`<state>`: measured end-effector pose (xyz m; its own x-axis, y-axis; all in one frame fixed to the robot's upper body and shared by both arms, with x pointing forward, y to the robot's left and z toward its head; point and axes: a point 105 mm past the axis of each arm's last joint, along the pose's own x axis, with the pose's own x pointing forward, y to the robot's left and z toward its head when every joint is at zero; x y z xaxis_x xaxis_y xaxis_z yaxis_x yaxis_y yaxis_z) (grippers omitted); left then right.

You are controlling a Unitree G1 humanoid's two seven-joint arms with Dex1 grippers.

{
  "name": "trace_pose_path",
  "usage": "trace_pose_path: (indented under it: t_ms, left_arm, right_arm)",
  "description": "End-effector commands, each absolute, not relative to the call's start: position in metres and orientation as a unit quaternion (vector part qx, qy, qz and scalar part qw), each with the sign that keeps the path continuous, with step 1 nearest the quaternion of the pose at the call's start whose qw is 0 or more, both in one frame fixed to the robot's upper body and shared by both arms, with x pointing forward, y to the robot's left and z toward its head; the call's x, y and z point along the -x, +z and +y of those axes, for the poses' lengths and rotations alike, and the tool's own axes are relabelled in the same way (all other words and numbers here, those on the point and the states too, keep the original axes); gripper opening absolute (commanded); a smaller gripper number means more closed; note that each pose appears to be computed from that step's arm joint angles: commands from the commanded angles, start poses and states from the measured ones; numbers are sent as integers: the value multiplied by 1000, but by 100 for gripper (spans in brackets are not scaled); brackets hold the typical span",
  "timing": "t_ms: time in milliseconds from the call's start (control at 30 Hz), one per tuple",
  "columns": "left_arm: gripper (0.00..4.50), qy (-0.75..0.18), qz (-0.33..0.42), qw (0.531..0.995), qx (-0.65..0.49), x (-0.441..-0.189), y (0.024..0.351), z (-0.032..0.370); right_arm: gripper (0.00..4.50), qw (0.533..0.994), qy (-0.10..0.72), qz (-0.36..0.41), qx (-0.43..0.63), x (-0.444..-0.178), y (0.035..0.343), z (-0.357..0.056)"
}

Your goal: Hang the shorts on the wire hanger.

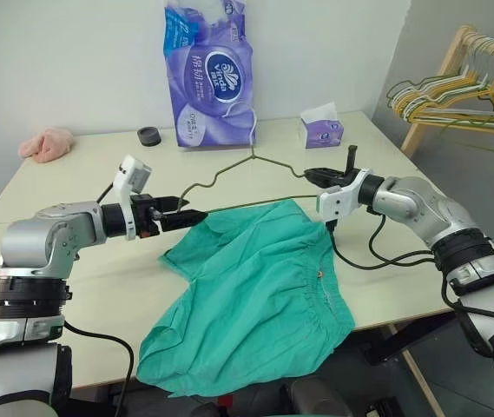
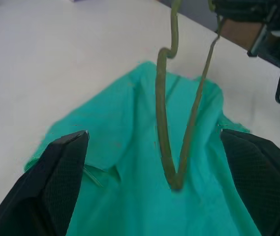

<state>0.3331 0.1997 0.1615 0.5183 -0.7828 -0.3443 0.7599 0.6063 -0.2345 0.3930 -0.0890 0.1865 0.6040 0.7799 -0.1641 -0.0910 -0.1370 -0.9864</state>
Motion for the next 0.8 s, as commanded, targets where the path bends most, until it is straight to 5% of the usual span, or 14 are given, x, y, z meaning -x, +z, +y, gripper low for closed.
trace_pose_path:
  t_ms: [33, 167, 267, 633, 800]
  left_arm:
    - [450, -462, 202, 864, -2, -330, 170, 193]
    - [450, -475, 209, 855, -2, -329, 167, 188]
    - [394, -488, 219, 845, -8, -323, 163, 185]
    - [70, -534, 244, 809, -21, -298, 151, 178]
    - [57, -524, 243, 816, -16, -300, 149, 178]
  right_arm:
    - [4, 584, 373, -295, 658, -383, 197, -77]
    - [4, 578, 386, -299, 654, -378, 194, -71]
    - [0, 576, 390, -304, 651, -375, 194, -68]
    - [0, 574, 390, -319, 645, -372, 200, -63]
    - [0, 577, 393, -325, 638, -370, 201, -60]
